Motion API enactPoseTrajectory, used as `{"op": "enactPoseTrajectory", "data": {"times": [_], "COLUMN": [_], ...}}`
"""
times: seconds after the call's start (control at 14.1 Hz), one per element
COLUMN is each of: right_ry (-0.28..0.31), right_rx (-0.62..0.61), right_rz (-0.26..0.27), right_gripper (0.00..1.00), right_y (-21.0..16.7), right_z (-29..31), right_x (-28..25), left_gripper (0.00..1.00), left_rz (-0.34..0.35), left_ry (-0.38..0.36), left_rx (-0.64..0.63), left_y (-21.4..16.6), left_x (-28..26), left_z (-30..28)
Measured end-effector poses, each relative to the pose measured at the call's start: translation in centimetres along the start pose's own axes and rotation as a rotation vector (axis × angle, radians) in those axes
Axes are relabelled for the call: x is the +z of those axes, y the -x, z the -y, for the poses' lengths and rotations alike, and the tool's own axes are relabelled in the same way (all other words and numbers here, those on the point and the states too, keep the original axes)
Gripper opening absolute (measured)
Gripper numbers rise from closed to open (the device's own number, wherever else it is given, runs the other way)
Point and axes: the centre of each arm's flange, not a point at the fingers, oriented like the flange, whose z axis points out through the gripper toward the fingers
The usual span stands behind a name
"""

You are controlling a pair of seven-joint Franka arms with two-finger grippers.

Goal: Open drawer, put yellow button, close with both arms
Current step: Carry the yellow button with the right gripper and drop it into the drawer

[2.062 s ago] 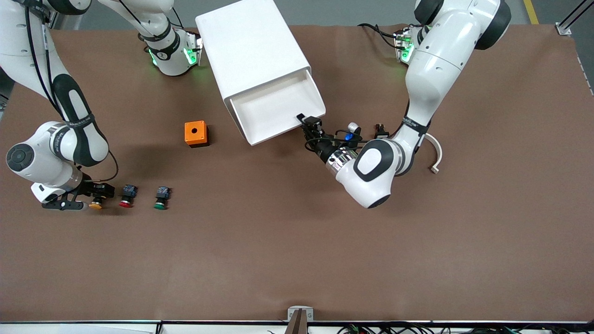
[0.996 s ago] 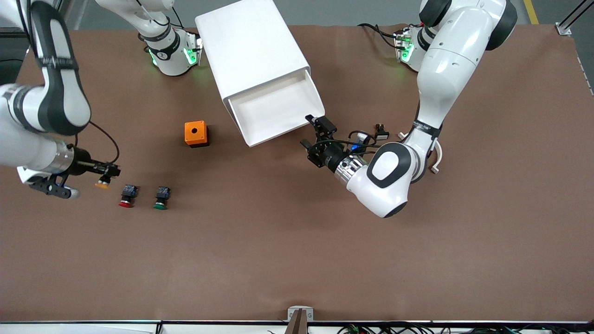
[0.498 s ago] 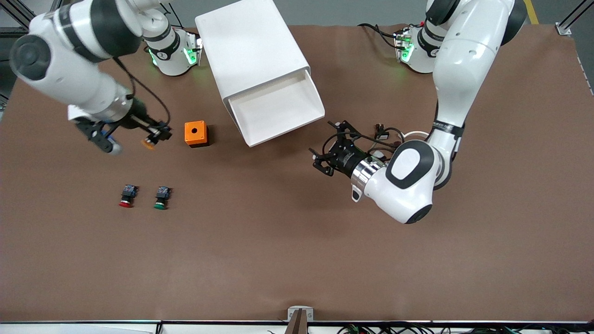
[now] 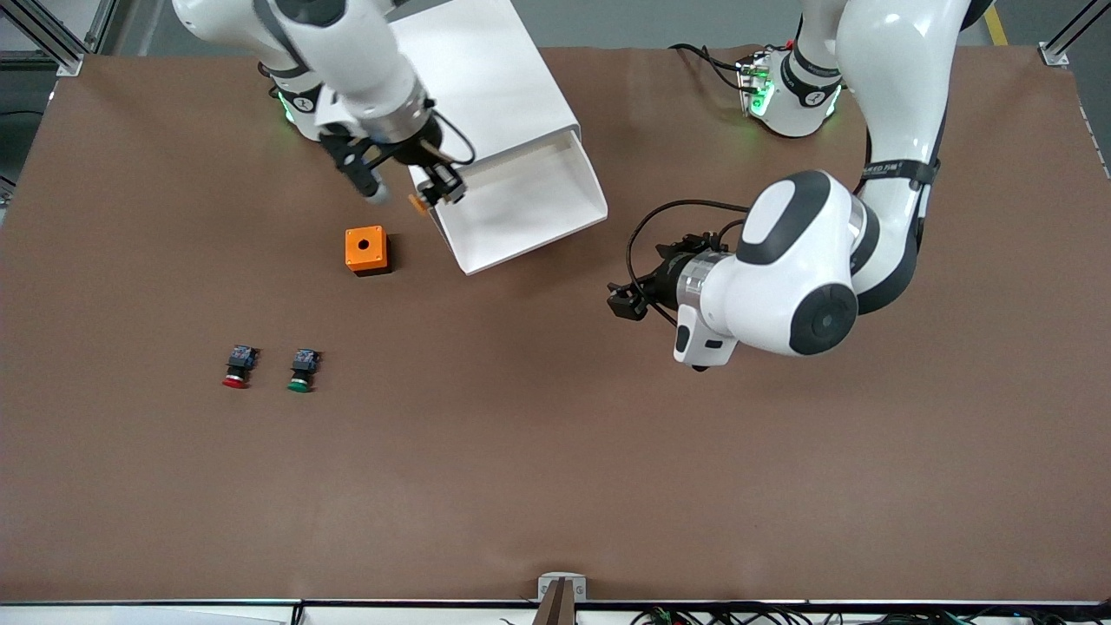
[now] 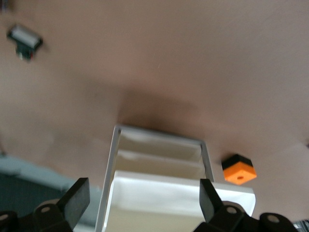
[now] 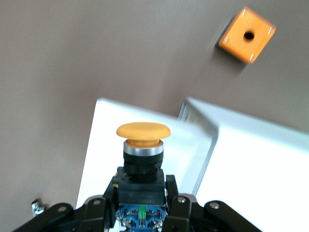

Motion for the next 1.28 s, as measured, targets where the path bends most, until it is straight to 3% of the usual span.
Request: {"op": "enactPoseTrajectory", "data": {"times": [0.14,0.43,0.78,0.92,1.14,1.28], "right_ry": [-0.011,0.013,0.037,0.033,0.018,0.056], "right_rx": [0.024,0.073,0.122,0.123,0.068,-0.026], "right_rz": [-0.003,-0.06,-0.086,-0.092,-0.119,-0.13], "right_gripper": [0.41,0.41,0.42,0.55,0.85,1.0], "right_y": [3.5,8.0,9.7,9.6,9.2,7.6], "right_z": [0.5,1.3,3.4,3.7,4.4,4.9], "right_x": [1.8,7.3,11.2,11.2,10.0,8.2], "left_gripper": [1.0,1.0,1.0,1.0,1.0,1.0], "left_rz": [-0.103,-0.275,-0.496,-0.539,-0.551,-0.556], "left_ry": [-0.005,-0.022,-0.063,-0.089,-0.08,-0.065], "left_rx": [0.057,0.106,0.201,0.233,0.246,0.255], "left_y": [0.2,0.4,2.5,3.2,2.9,2.8], "left_x": [-0.9,-0.3,2.1,3.6,4.8,5.3], "left_z": [0.0,-1.1,-3.3,-4.1,-4.8,-5.2]}}
